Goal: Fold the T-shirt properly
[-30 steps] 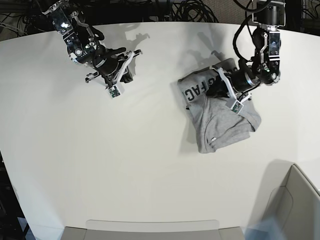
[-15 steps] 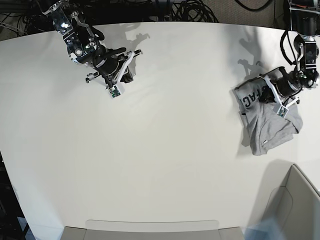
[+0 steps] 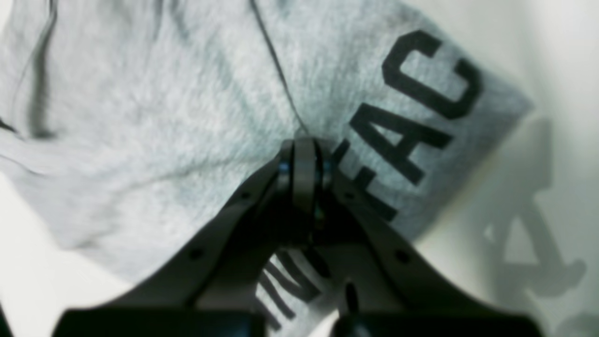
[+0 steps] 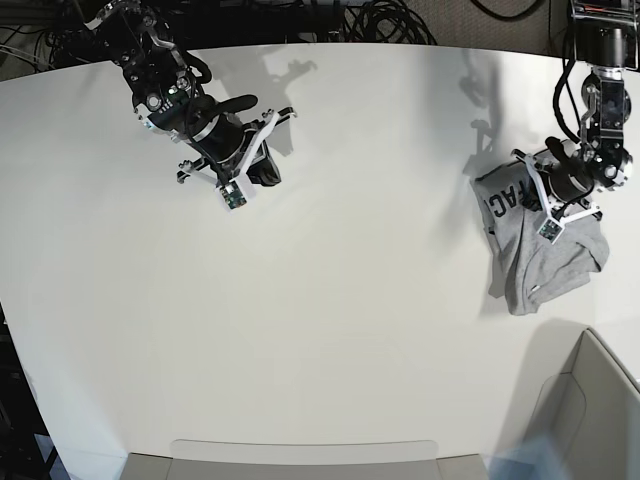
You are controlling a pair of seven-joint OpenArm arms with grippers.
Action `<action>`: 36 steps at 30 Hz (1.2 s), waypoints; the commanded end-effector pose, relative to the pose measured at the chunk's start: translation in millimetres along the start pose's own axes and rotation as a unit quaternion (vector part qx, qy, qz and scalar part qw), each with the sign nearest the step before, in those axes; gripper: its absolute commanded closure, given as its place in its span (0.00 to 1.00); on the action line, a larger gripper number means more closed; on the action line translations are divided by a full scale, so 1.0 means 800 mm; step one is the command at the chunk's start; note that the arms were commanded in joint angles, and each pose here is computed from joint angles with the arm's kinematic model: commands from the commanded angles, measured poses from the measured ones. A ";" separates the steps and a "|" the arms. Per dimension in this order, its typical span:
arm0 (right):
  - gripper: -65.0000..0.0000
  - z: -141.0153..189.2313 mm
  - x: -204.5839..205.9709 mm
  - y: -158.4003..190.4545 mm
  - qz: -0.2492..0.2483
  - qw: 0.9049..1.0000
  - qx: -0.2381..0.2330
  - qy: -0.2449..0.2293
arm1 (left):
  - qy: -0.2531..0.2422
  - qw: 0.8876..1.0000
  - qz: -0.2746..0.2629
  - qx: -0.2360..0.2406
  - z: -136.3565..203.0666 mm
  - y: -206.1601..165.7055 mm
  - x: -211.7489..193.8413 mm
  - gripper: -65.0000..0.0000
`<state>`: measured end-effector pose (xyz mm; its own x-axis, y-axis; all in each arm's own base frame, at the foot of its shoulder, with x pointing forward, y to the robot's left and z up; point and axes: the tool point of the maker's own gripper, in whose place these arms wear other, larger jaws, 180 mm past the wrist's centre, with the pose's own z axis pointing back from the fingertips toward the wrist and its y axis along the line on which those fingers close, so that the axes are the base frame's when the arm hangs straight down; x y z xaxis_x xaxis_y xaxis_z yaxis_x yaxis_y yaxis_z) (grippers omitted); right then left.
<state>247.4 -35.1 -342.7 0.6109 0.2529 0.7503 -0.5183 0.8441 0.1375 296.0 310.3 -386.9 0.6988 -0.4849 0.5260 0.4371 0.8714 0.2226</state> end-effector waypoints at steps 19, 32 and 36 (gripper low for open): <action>1.00 0.080 -0.097 0.040 -0.060 0.998 -0.018 -0.019 | -0.153 0.937 0.208 0.234 0.141 -0.027 -0.023 1.00; 1.00 0.143 -0.181 0.038 -0.133 0.987 -0.081 0.040 | -0.048 0.952 0.232 0.193 0.140 -0.108 -0.135 1.00; 1.00 0.158 -0.208 0.049 -0.146 0.983 -0.080 0.074 | -0.012 0.948 0.241 0.207 0.159 -0.109 -0.172 1.00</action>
<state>52.0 -105.1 -384.0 0.8090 0.0478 0.5858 -0.2099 0.9545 0.2120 87.7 307.0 -382.2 0.7615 -0.0115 0.6481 -0.1899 0.9520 0.2401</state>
